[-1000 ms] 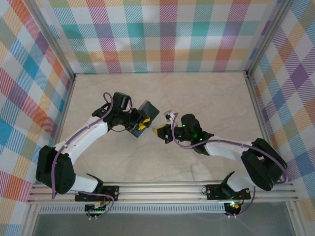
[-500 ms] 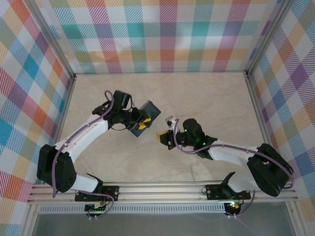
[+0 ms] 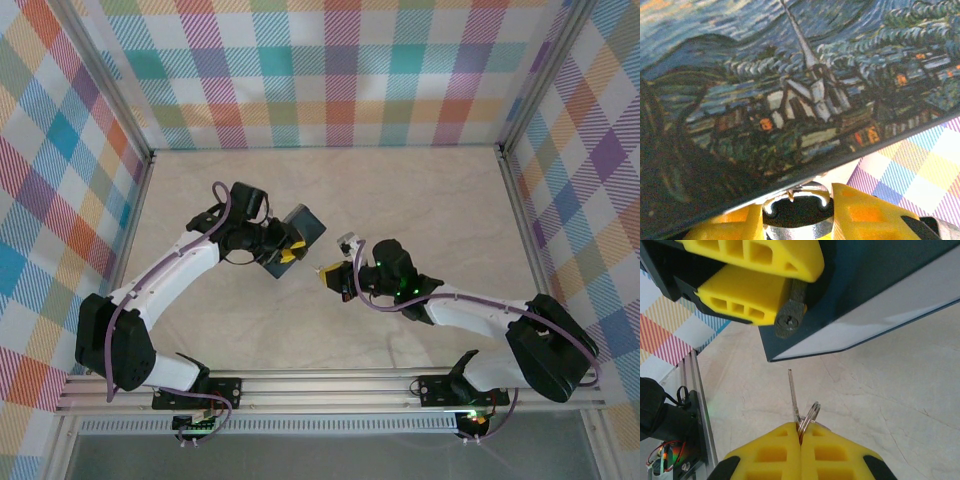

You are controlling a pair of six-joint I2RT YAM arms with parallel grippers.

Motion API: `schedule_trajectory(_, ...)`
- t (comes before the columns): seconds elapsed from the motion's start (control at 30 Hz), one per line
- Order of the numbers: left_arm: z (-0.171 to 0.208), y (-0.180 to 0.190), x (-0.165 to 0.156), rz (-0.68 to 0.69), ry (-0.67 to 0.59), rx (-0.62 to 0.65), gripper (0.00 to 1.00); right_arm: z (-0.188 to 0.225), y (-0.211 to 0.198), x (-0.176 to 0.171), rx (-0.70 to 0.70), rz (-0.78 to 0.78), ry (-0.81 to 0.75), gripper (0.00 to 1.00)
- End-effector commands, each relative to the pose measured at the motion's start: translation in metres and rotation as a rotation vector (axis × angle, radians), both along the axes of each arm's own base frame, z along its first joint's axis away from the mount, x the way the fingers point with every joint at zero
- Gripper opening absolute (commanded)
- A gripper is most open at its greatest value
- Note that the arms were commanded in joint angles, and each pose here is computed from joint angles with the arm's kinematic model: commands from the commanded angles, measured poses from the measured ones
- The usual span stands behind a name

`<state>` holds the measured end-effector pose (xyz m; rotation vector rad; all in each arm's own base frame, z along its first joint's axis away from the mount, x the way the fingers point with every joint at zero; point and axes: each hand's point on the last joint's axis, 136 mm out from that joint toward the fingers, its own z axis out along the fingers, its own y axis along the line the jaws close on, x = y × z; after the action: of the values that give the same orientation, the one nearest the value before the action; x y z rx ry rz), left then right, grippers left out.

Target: Unlock the padlock with the key

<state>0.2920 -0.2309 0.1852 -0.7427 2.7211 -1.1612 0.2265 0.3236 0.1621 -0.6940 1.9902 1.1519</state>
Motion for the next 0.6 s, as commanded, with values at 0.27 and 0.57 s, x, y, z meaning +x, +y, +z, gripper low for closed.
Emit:
schedule_trajectory(0.27, 0.026, -0.008, 0.005, -0.033, -0.092, -0.025, 0.11, 0.028, 0.011, 0.013, 0.048, 0.013, -0.057, 0.0)
schedule_trajectory(0.57, 0.031, -0.009, 0.004, -0.039, -0.104, -0.03, 0.11, 0.028, 0.01, 0.019, 0.047, -0.007, -0.059, 0.0)
